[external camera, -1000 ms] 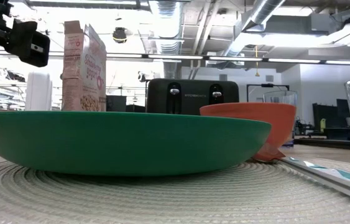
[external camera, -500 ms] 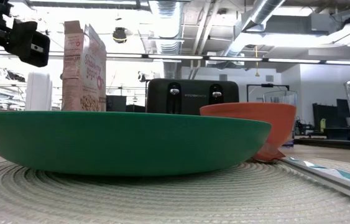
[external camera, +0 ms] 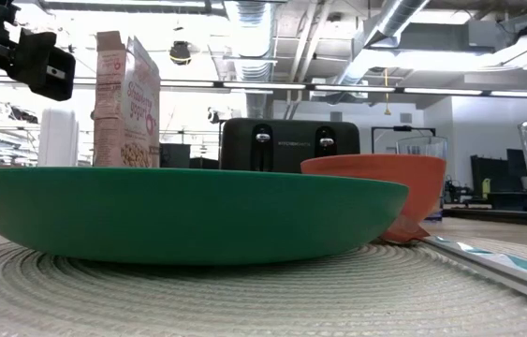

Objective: Arrange a breakfast setting
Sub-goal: Put the apple on the plate

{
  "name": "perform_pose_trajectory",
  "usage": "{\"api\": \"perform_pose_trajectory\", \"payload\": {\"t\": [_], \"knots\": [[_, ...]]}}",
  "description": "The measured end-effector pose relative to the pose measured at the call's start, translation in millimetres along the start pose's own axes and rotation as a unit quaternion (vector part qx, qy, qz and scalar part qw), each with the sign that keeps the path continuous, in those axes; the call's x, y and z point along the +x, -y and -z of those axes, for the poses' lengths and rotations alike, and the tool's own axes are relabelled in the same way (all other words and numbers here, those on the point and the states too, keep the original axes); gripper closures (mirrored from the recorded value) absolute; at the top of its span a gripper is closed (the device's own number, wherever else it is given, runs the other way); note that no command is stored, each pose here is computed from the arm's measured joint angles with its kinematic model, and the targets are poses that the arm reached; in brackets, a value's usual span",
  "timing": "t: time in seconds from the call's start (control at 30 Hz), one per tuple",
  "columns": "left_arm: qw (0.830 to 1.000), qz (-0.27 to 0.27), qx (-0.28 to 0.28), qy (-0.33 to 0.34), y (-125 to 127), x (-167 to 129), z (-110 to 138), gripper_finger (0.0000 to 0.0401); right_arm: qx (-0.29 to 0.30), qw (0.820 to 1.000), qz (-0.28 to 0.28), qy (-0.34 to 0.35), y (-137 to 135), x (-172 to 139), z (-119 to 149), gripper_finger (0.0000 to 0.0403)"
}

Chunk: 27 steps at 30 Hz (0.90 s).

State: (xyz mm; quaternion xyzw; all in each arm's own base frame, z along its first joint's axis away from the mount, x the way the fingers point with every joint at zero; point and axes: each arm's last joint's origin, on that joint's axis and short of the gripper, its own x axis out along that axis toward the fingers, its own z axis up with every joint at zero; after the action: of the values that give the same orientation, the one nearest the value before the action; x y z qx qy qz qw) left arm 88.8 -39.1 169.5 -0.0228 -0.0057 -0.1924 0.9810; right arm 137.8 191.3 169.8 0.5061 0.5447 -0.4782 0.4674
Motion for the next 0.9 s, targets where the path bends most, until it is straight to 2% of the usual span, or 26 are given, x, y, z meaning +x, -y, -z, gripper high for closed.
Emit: {"api": "perform_pose_trajectory", "payload": {"t": [0.23, 0.37, 0.63, 0.9], "knots": [[1.000, 0.000, 0.000, 0.000, 0.0, 0.0, 0.0, 0.0225, -0.001, 1.000, -0.010, 0.001, 3.0, -7.8, -3.4, 0.0156], [1.000, 0.000, 0.000, 0.000, 0.0, 0.0, -0.1, 0.0225, -0.001, 1.000, -0.009, 0.009, 6.9, -13.5, -7.8, 0.0171], [1.000, 0.000, 0.000, 0.000, 0.0, 0.0, -0.1, 0.0225, 0.013, 0.999, -0.035, -0.017, 7.7, -25.0, -9.9, 0.0170], [1.000, 0.000, 0.000, 0.000, 0.0, 0.0, 0.0, 0.0225, 0.028, 0.995, -0.066, -0.070, 13.8, -41.6, -8.9, 0.0126]]}}
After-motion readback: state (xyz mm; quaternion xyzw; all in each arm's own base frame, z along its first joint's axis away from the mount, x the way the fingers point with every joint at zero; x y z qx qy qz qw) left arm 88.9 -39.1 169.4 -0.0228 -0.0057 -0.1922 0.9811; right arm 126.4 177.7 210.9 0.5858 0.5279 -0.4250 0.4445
